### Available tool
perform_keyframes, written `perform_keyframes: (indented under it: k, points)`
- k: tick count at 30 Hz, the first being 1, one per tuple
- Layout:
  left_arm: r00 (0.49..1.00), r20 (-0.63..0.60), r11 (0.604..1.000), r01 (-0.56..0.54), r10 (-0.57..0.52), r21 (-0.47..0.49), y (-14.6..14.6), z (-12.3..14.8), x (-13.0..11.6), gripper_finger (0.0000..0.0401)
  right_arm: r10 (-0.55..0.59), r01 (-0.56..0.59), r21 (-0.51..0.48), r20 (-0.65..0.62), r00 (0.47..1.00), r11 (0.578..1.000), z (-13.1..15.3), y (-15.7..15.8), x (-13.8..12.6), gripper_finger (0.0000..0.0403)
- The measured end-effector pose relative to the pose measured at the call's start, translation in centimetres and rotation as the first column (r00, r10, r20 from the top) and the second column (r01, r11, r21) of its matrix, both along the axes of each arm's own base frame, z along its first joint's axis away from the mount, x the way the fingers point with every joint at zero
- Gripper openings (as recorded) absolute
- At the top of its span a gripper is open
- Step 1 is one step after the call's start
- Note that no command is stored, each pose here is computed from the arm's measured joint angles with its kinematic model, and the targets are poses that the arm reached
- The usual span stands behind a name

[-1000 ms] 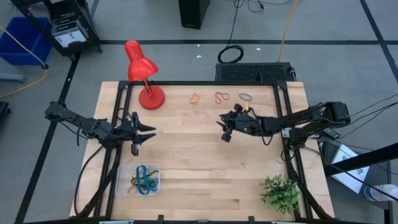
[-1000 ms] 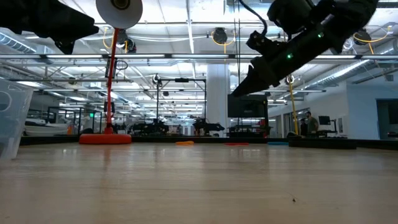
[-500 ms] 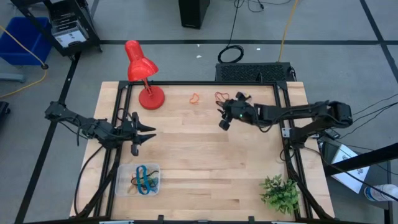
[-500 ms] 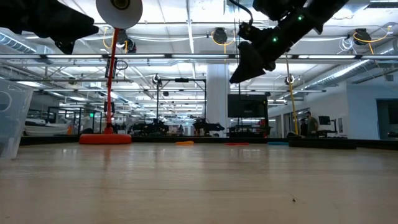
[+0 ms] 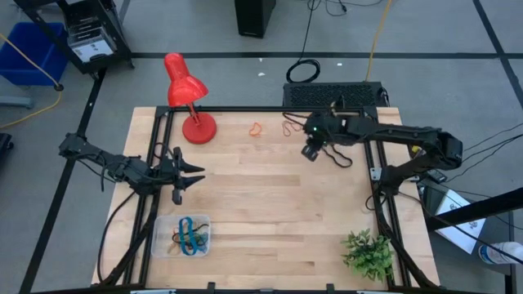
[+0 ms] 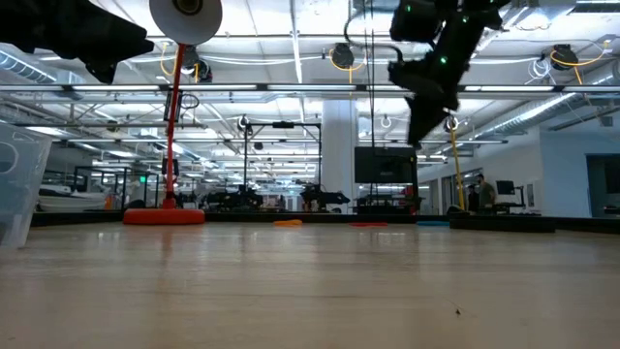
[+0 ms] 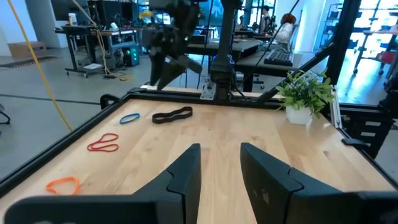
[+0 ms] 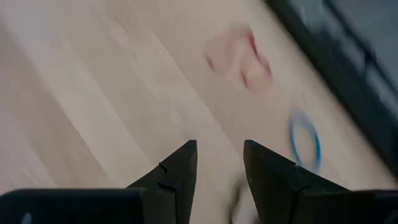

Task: Pick and place rubber bands into bin
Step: Put the black rubber band into the transparent bin

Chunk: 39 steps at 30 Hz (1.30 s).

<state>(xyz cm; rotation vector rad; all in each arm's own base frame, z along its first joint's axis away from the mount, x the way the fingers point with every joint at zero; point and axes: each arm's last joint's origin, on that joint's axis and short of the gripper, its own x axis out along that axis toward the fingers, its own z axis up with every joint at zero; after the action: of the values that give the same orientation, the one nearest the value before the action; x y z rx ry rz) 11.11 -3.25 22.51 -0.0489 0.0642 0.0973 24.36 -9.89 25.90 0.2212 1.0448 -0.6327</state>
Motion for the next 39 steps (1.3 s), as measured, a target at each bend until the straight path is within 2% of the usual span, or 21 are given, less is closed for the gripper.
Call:
perform_keyframes:
  k: [4, 8, 14, 21, 39]
  points:
    - [1.0, 0.0, 1.0, -0.001, 0.001, -0.002, 0.0, 0.0, 0.0, 0.012, -0.143, 0.155, 0.081, -0.132, 0.981, 0.985, -1.3, -1.1, -2.1, 0.0125]
    - [1.0, 0.001, 1.0, 0.0, 0.0, -0.004, 0.0, 0.0, 0.0, 0.012, -0.191, 0.218, 0.111, -0.21, 0.959, 0.97, -3.2, -1.8, -3.5, 0.0125]
    - [1.0, 0.001, 1.0, 0.0, 0.0, -0.005, 0.0, 0.0, 0.0, 0.012, -0.144, 0.191, 0.235, -0.201, 0.969, 0.953, -6.1, -1.6, -4.4, 0.0125]
    - [1.0, 0.001, 1.0, 0.0, 0.0, -0.005, 0.0, 0.0, 0.0, 0.012, -0.139, 0.197, 0.246, -0.234, 0.962, 0.949, -8.9, -1.0, -5.6, 0.0125]
    - [1.0, 0.001, 1.0, 0.0, 0.0, -0.004, 0.0, 0.0, 0.0, 0.012, -0.164, 0.224, 0.252, -0.238, 0.957, 0.942, -12.0, -0.2, -7.0, 0.0117]
